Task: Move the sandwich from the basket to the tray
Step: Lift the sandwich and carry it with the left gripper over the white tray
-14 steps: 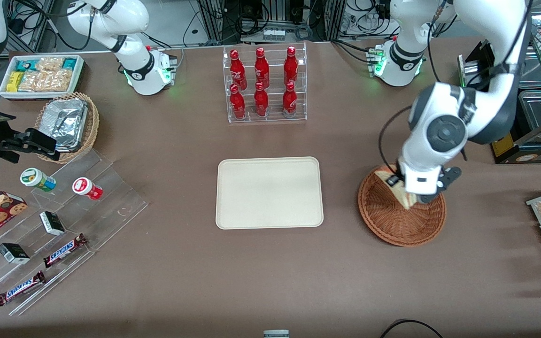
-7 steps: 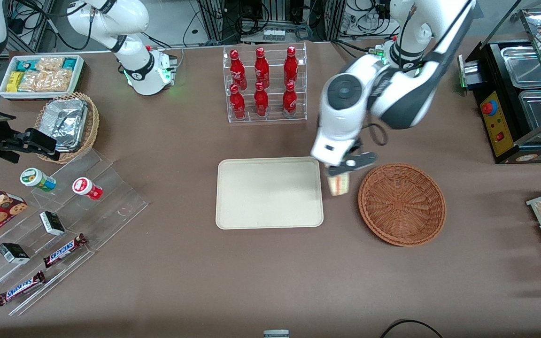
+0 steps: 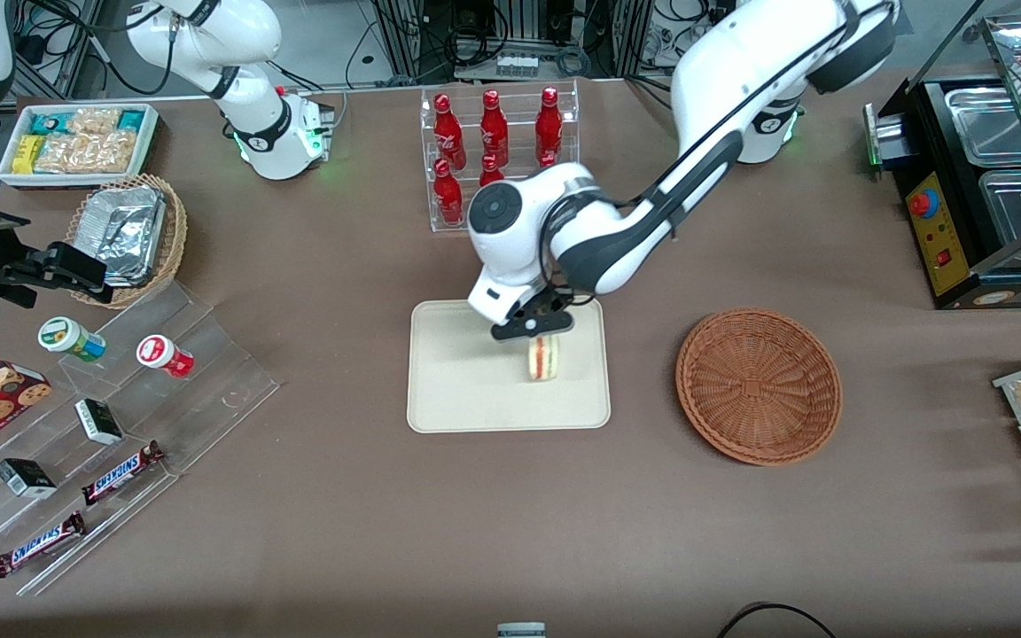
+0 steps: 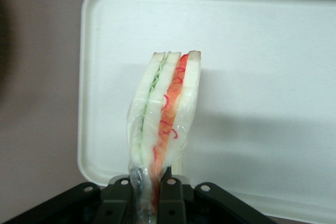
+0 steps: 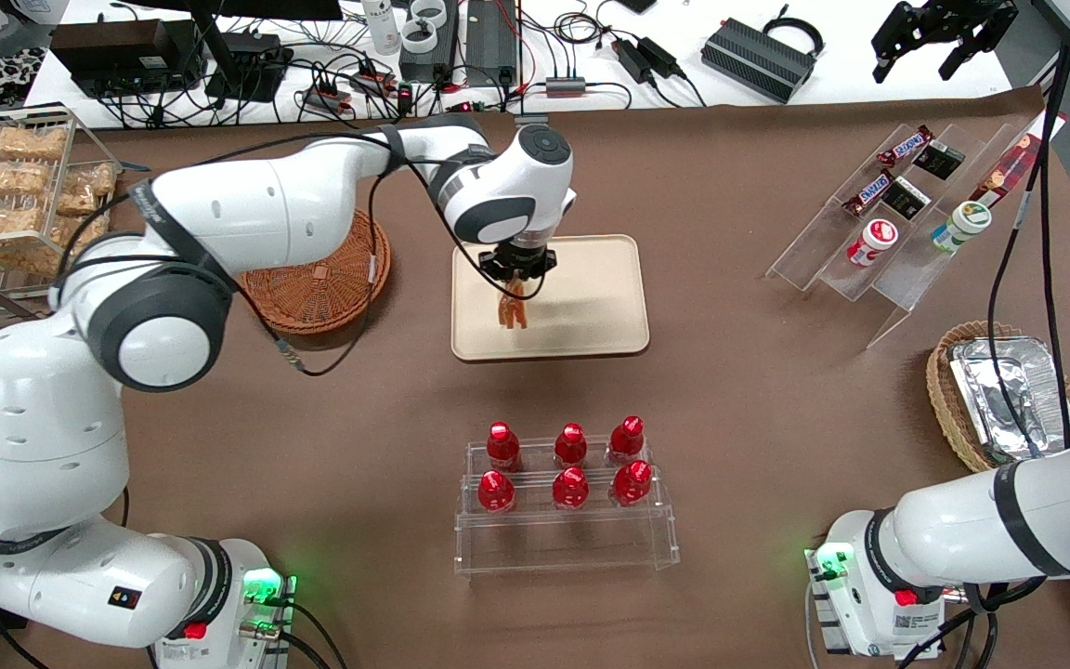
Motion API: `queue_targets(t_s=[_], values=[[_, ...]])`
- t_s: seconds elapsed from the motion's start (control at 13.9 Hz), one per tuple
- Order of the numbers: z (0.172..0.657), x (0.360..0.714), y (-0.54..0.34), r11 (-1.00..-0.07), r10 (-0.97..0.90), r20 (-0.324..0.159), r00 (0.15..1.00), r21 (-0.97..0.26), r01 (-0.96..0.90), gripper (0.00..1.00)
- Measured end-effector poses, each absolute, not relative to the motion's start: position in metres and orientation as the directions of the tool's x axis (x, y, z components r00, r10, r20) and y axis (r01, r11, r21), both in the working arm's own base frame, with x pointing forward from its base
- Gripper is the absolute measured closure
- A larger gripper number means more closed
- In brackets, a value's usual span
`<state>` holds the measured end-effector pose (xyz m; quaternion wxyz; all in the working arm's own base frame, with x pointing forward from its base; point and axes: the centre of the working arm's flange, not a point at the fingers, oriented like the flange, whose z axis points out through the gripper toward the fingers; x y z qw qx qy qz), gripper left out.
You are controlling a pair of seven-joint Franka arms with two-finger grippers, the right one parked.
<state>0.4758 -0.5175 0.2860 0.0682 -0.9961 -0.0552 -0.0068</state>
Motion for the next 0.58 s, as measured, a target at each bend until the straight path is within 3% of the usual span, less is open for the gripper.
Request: queue_targets(t_s=[0.14,0.58], values=[[0.280,0.477,-0.531,-0.989,0.105,0.017,0.994,-0.106,0.106,0.85],[0.249,0.479,-0.552,-0.993,0.103,0.069,0.992,-0.053,0.107,0.85]])
